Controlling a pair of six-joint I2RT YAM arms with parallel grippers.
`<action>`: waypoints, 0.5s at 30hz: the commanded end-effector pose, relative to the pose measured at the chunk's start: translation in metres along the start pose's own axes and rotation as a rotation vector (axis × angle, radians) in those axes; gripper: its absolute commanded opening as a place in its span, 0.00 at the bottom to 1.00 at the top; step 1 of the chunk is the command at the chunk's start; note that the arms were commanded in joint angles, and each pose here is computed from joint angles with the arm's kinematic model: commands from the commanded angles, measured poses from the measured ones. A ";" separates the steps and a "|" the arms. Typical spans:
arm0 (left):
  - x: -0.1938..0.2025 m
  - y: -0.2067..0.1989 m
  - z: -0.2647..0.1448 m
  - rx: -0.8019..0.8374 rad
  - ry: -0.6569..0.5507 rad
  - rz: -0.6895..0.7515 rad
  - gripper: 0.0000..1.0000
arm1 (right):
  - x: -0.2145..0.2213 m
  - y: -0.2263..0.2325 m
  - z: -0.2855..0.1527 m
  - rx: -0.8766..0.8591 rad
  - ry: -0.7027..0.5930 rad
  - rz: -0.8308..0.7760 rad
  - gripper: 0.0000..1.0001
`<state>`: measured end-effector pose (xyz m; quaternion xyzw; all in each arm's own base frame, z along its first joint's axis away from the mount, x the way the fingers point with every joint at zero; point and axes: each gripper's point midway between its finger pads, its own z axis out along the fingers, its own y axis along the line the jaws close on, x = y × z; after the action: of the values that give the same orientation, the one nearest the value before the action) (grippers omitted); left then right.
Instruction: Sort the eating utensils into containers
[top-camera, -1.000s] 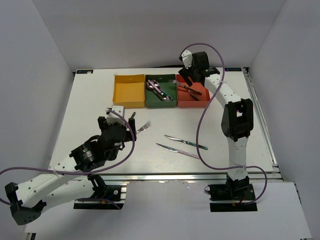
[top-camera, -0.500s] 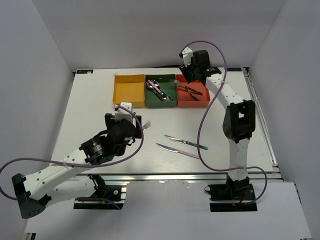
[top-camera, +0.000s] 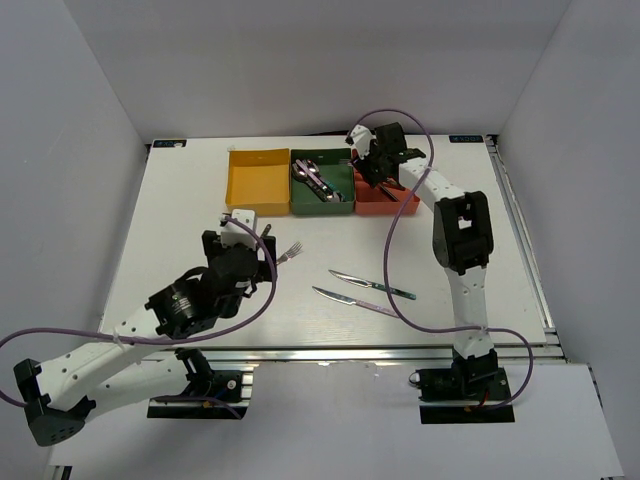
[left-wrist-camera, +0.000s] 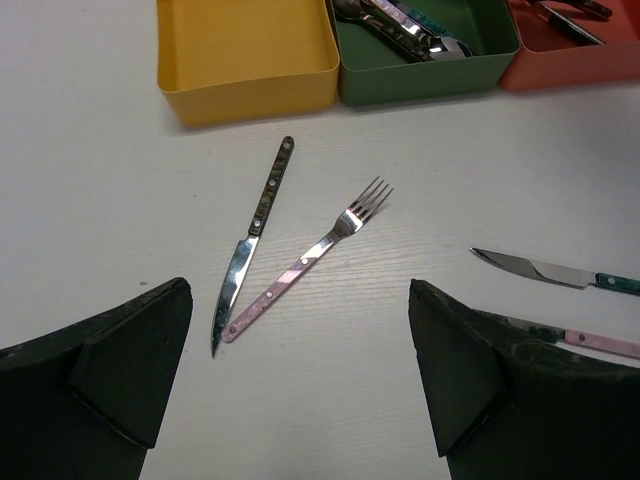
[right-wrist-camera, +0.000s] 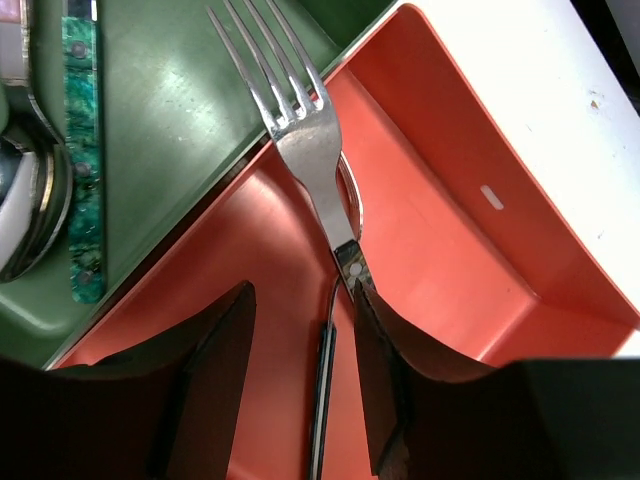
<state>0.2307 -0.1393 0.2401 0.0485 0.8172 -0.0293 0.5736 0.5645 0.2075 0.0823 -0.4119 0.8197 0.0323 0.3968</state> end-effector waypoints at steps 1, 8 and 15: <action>0.003 -0.005 0.001 0.028 0.009 0.011 0.98 | -0.013 -0.008 0.011 0.028 -0.059 -0.048 0.50; 0.006 -0.011 0.004 0.044 0.023 0.034 0.98 | -0.004 -0.010 0.030 0.041 -0.046 -0.071 0.42; 0.010 -0.013 0.005 0.052 0.035 0.046 0.98 | -0.009 -0.024 0.031 0.114 -0.067 -0.073 0.36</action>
<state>0.2300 -0.1491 0.2309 0.0782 0.8254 -0.0316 0.5582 0.5888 0.2077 0.0643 -0.4252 0.8016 0.0028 0.4203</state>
